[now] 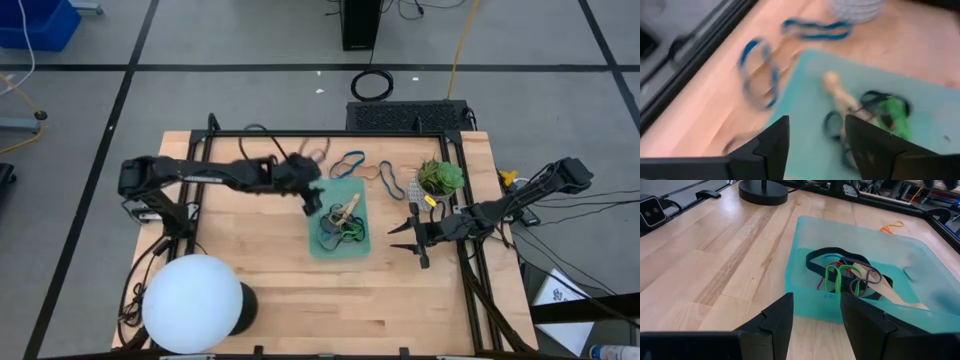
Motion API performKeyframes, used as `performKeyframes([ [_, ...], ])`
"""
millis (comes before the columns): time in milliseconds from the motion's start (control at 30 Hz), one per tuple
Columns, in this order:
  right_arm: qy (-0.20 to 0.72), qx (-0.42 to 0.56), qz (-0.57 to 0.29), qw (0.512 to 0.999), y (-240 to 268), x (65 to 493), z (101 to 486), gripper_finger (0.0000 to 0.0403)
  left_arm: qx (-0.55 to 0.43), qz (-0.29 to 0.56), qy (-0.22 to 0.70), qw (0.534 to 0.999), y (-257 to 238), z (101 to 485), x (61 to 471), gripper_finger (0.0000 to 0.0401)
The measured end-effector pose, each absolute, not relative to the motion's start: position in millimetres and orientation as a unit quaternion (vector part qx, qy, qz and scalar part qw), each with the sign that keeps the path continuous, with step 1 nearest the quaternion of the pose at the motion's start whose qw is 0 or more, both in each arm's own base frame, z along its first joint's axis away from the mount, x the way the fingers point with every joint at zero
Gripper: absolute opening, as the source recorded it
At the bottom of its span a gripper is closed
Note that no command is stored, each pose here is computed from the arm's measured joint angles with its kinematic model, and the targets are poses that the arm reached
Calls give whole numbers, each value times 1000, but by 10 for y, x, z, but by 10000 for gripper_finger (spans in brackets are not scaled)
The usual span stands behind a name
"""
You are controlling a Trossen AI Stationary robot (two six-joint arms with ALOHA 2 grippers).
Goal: Pick and place rubber bands into bin
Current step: Put the yellow rubber band into the green bin
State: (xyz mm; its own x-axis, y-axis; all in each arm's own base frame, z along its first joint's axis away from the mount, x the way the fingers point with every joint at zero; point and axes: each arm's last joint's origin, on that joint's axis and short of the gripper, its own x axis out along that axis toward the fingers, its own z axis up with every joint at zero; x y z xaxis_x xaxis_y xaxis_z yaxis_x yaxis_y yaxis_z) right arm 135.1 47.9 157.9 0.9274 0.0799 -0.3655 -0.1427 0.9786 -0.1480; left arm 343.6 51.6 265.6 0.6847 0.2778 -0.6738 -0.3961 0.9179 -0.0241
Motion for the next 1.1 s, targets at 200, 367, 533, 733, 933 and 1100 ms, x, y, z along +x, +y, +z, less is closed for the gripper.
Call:
performKeyframes([
  [200, 186, -87, 57, 977, 478, 1348, 1572, 157, -152, 266, 411, 859, 888, 2704, 3075, 203],
  [367, 188, -88, 57, 977, 476, 1347, 1567, 157, -206, 330, 454, 802, 1153, 2626, 2858, 203],
  [533, 189, -88, 57, 976, 476, 1346, 1566, 157, -241, 365, 470, 767, 1287, 2566, 2762, 203],
  [733, 190, -89, 57, 976, 476, 1346, 1564, 157, -229, 357, 472, 773, 1291, 2576, 2762, 203],
  [933, 191, -89, 57, 976, 476, 1345, 1562, 157, -228, 354, 482, 768, 1257, 2567, 2756, 202],
  [1100, 192, -89, 57, 976, 475, 1344, 1561, 157, -245, 377, 518, 728, 1223, 2502, 2654, 202],
])
